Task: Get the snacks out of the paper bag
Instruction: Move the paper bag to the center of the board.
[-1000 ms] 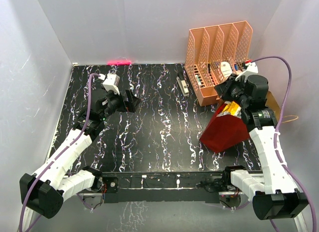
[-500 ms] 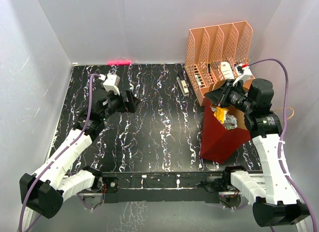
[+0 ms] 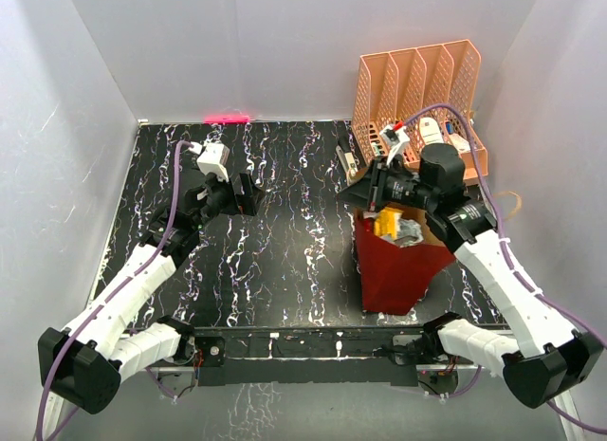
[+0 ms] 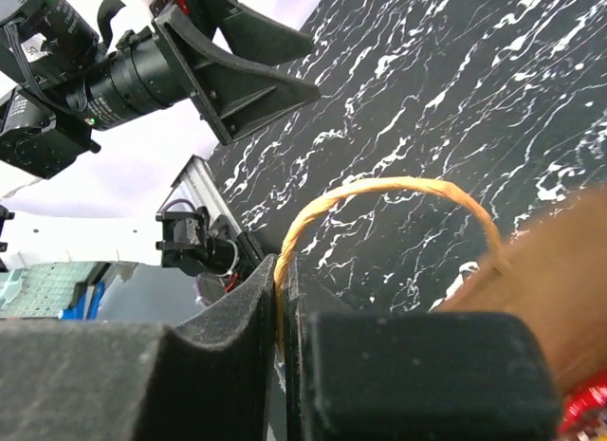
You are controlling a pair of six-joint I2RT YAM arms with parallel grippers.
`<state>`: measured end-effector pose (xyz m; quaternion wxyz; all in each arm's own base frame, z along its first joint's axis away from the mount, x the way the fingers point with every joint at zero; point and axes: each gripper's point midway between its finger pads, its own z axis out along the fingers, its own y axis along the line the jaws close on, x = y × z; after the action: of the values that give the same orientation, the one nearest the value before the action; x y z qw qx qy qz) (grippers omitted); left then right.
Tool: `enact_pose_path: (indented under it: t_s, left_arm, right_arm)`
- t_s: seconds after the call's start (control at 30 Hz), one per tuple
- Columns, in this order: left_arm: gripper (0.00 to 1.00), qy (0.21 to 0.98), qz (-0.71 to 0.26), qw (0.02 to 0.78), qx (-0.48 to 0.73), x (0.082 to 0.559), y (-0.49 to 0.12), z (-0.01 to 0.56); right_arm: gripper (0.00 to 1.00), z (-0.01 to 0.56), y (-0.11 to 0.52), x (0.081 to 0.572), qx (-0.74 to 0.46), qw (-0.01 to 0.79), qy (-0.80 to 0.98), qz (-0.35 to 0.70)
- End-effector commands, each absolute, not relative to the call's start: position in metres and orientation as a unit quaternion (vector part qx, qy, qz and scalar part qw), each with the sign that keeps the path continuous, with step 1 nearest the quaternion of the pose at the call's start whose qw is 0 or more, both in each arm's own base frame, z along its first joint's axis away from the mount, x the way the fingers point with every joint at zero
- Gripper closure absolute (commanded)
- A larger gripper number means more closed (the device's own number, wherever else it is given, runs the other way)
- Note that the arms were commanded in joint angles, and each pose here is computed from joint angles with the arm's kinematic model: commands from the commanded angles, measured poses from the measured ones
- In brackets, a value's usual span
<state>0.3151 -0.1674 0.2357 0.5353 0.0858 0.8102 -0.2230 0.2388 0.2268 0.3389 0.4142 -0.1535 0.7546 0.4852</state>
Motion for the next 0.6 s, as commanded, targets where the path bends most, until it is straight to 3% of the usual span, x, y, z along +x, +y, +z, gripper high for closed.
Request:
enact_pose_path:
  t_s: [0.0,0.2,0.23,0.33,0.57]
  left_arm:
    - [0.02,0.806,-0.205,0.548,0.087,0.320,-0.163,0.245]
    - [0.02,0.801,-0.233,0.542,0.102,0.318,-0.174,0.249]
    - [0.02,0.799,-0.246,0.539,0.100,0.316,-0.178,0.253]
    - [0.02,0.791,-0.305,0.524,0.082,0.306,-0.193,0.277]
    - [0.02,0.720,-0.534,0.444,0.025,0.269,-0.241,0.348]
  right_arm:
    - [0.85,0.402,0.241,0.244,-0.166,0.487,0.688,0.511]
    - [0.25,0.373,0.207,0.258,-0.118,0.507,0.754,0.401]
    - [0.20,0.371,0.198,0.257,-0.113,0.515,0.761,0.378]
    - [0.12,0.386,0.173,0.245,-0.104,0.551,0.759,0.331]
    - [0.12,0.396,0.065,0.249,0.080,0.636,0.757,0.128]
